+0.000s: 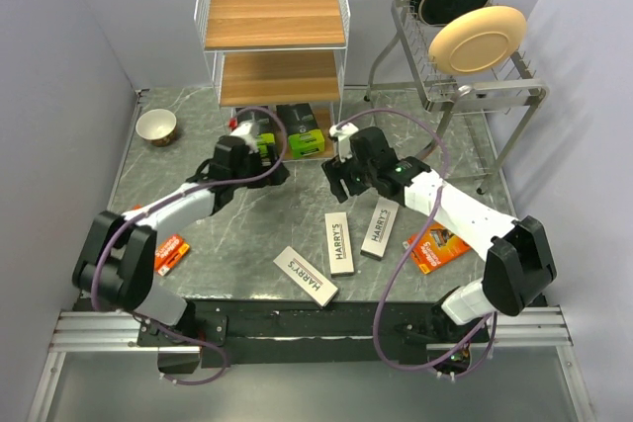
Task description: Place and organize the shaving razors onto the shelf
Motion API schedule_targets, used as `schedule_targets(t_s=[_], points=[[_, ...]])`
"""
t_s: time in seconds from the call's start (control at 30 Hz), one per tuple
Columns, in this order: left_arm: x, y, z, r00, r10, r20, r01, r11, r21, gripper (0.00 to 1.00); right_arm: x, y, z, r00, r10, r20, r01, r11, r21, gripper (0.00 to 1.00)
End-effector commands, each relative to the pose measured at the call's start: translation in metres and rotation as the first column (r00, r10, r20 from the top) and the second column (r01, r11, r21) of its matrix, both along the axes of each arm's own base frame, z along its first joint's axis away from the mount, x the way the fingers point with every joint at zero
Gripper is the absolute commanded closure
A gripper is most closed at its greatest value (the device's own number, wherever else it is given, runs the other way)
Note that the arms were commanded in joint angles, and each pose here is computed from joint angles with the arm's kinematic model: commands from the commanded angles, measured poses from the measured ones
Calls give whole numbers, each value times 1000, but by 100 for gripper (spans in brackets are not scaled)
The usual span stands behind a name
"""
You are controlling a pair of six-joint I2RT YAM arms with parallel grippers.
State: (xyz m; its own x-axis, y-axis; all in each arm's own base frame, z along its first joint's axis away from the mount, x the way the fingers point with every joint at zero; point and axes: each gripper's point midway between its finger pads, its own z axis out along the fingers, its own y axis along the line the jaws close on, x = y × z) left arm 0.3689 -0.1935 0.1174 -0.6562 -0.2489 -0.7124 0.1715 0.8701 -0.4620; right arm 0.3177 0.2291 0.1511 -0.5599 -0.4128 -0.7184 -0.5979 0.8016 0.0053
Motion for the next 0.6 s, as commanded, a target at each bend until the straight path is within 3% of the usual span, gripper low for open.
schedule_targets(t_s=[0.0,0.1,0.13,0.33,0.57], points=[[45,-27,53,975,-54,216,49,998,31,38,7,-8,21,996,-49,71,46,997,54,23],[62,-35,49,977,-25,210,22,1000,16,90,4,-15,20,995,-69,65,65,995,72,25],[65,-37,47,980,-19,200,16,1000,14,98,4,-17,21,995,-76,64,71,995,76,25],[86,-56,33,988,7,157,-9,1000,17,99,12,-33,22,991,-120,54,114,989,98,27],[113,-40,7,966,217,138,-235,963,132,99,12,-44,20,987,-160,31,155,980,122,28]])
